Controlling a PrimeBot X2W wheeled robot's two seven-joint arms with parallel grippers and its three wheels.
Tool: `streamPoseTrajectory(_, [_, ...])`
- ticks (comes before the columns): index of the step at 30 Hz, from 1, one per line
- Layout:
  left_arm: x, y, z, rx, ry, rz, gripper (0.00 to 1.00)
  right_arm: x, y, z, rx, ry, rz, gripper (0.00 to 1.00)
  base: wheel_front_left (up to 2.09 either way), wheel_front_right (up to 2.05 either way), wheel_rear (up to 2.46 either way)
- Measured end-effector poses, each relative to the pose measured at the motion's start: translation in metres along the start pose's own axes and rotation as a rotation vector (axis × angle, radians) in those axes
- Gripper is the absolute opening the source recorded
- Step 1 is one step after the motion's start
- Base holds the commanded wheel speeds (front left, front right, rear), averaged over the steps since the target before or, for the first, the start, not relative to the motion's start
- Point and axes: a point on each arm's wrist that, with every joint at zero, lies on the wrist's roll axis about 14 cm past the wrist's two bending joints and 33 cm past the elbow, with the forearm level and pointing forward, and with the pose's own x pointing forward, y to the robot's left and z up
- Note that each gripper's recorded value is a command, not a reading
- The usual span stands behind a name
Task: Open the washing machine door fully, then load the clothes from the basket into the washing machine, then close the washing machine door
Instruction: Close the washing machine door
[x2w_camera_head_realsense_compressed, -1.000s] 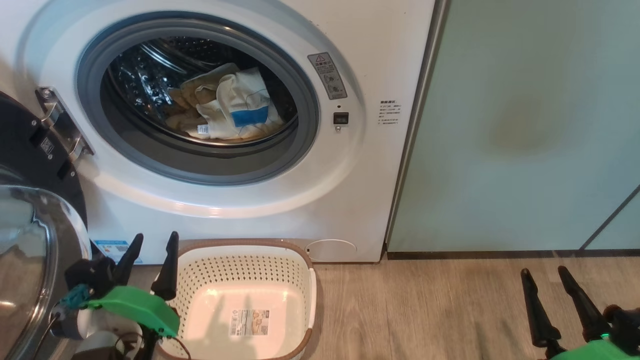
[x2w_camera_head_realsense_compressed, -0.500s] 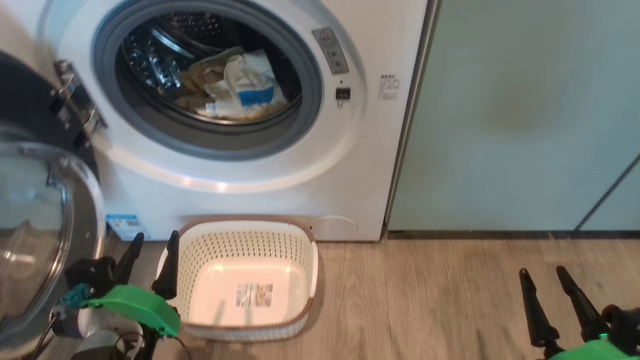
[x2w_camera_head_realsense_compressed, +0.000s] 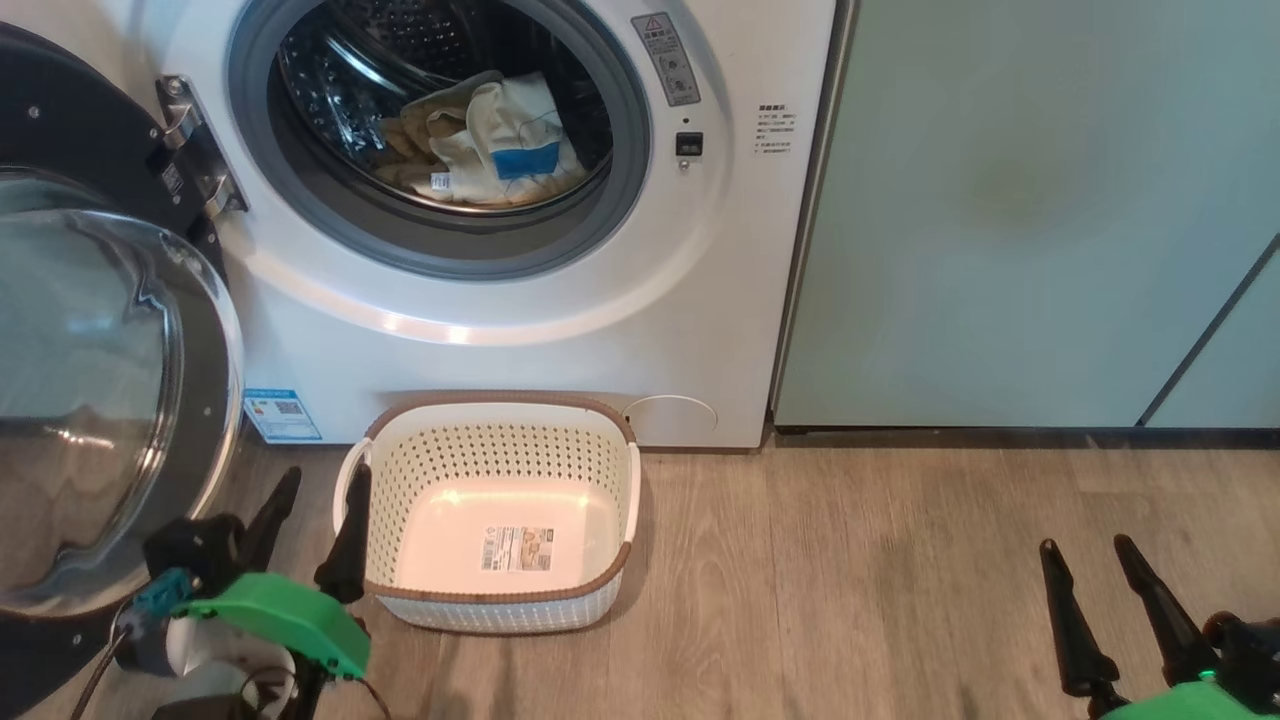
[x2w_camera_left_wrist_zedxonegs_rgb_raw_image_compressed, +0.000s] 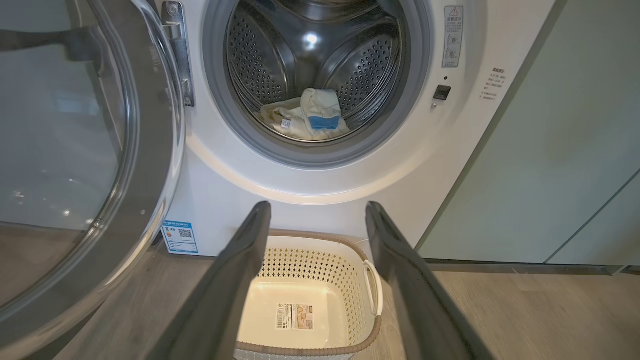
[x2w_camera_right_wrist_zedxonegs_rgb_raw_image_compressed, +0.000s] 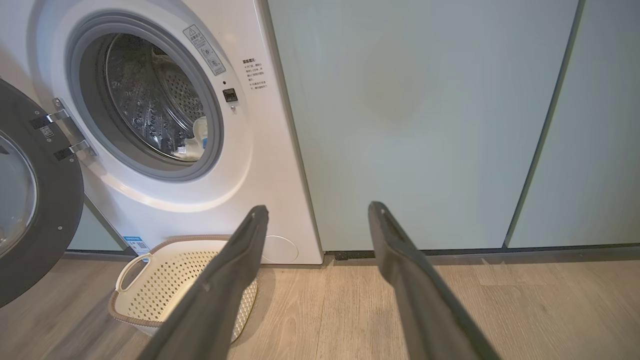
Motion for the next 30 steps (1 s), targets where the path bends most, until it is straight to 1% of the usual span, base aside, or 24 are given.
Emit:
streamPoseTrajectory(13, [-0.002, 0.000, 0.006, -0.010, -0.021, 0.008, 1.00, 0.002, 0.003, 0.001, 0.000, -0.004, 0.011, 1.00, -0.01, 0.01, 0.00])
streamPoseTrajectory(17, [-0.006, 0.004, 0.009, -0.015, -0.035, 0.031, 1.00, 0.005, 0.006, 0.001, 0.000, -0.002, 0.023, 1.00, 0.00, 0.00, 0.00])
streamPoseTrajectory(23, [-0.017, 0.020, 0.011, -0.015, -0.039, 0.079, 1.00, 0.014, 0.019, -0.002, 0.000, 0.008, 0.068, 1.00, 0.00, 0.00, 0.00])
streamPoseTrajectory(30, [-0.039, 0.047, 0.013, -0.018, -0.050, 0.169, 1.00, 0.030, 0.045, -0.008, 0.000, 0.028, 0.153, 1.00, 0.00, 0.00, 0.00])
